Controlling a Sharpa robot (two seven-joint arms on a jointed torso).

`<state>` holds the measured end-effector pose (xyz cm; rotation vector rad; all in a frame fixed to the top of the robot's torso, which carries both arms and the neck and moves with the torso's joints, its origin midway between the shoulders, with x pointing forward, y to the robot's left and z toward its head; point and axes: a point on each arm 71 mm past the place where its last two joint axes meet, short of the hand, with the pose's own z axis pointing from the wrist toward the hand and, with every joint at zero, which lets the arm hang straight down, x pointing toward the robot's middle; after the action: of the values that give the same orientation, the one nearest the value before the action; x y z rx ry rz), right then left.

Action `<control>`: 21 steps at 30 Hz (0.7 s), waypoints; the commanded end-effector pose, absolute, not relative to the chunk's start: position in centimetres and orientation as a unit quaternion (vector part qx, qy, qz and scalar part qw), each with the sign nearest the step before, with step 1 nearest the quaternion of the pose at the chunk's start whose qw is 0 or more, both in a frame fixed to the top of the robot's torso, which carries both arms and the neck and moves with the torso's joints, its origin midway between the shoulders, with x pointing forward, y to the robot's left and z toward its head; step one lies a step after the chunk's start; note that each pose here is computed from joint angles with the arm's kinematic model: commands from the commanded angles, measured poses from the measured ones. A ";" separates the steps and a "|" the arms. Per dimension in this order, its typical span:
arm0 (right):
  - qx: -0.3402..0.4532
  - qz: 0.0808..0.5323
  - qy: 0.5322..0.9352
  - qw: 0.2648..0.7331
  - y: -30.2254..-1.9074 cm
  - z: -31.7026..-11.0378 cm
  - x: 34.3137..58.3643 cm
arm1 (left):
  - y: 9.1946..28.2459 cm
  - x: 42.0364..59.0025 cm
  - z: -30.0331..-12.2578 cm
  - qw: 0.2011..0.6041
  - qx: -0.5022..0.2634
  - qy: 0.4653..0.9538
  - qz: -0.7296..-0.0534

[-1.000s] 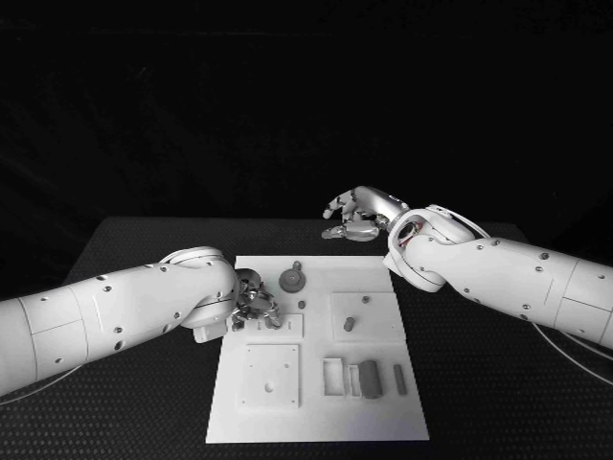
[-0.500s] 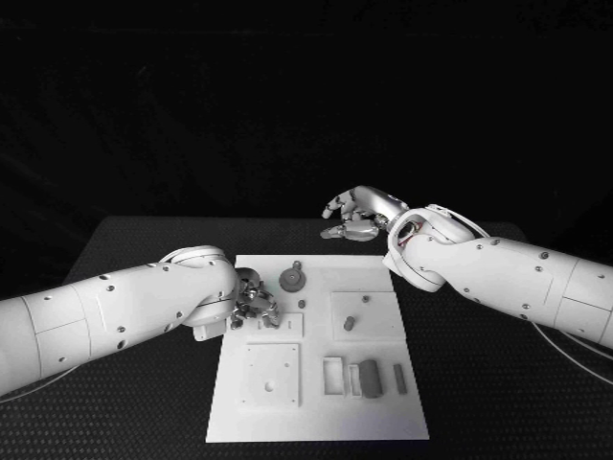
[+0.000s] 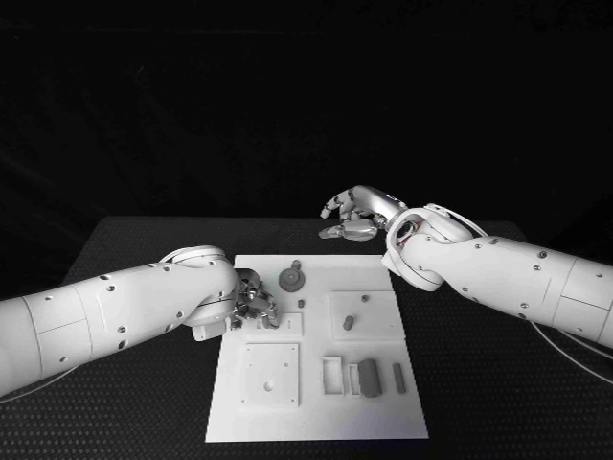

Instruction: Assemble the parts on the task board

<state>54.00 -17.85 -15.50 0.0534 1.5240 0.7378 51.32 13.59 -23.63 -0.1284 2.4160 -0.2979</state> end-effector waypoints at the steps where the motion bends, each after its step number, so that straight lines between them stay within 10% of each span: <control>1: 0.019 0.329 0.676 0.659 -17.7 -15.5 53.9 | 13.4 51.2 -23.7 0.339 -0.041 0.933 -0.112; 21: 0.018 0.330 0.676 0.658 -17.6 -15.5 53.9 | 13.2 51.4 -23.8 0.347 -0.034 0.931 -0.107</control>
<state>53.97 -17.75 -15.50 0.0516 1.5259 0.7402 51.45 13.34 -23.70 -0.1104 2.4091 -0.2852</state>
